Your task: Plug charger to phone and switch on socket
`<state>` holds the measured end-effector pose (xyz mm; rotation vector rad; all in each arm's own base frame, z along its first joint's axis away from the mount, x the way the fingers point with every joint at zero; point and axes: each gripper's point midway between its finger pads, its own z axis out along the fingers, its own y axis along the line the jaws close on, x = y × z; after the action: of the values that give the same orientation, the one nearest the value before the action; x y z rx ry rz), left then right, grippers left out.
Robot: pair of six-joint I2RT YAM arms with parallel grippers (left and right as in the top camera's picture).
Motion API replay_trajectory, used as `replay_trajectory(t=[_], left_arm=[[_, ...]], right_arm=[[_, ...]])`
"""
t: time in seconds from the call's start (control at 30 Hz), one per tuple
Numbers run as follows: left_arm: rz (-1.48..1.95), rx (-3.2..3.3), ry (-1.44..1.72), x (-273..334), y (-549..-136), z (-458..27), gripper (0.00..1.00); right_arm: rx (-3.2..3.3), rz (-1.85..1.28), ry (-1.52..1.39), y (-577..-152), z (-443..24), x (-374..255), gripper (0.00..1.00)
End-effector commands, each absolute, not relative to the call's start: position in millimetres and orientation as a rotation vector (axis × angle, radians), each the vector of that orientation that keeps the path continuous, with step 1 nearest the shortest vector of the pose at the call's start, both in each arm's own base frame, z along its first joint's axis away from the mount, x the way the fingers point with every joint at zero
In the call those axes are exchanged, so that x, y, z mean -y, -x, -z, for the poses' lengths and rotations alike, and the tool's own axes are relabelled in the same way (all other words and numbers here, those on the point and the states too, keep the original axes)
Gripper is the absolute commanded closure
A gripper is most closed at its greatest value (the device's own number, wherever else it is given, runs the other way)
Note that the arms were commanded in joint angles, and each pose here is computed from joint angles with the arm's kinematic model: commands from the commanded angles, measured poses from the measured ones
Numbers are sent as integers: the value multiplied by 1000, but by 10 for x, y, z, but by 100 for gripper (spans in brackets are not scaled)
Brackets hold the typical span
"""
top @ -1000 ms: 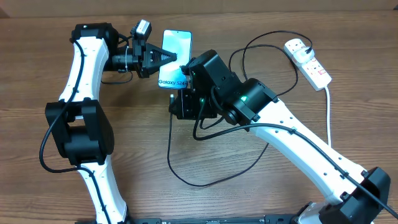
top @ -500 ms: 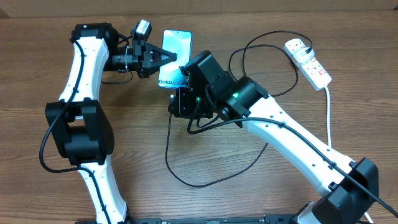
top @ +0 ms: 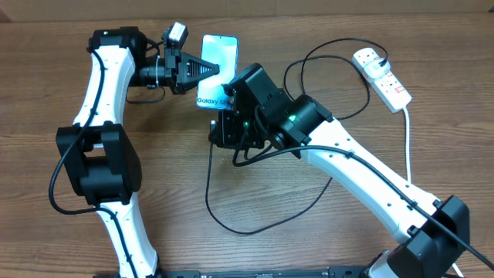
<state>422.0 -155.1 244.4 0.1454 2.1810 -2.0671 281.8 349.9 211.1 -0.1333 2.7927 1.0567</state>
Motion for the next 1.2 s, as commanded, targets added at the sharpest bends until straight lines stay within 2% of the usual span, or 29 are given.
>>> replay_trajectory(t=[0.0,0.53,1.17], left_arm=[[2093,-2079,-189,1556,-4232,-2694,96],[2093,-2079,-189,1556,-4232,-2694,96],[2090,-2083,-189,1556,-4231,-2689,96]], right_arm=[[-2737,-1064,124,-2919,-2296,-3472,96],[-2713,-1193,198,-2892,-2407,-3532,96],[-2671,-1204,225,-2943,-2455,-3559,96]])
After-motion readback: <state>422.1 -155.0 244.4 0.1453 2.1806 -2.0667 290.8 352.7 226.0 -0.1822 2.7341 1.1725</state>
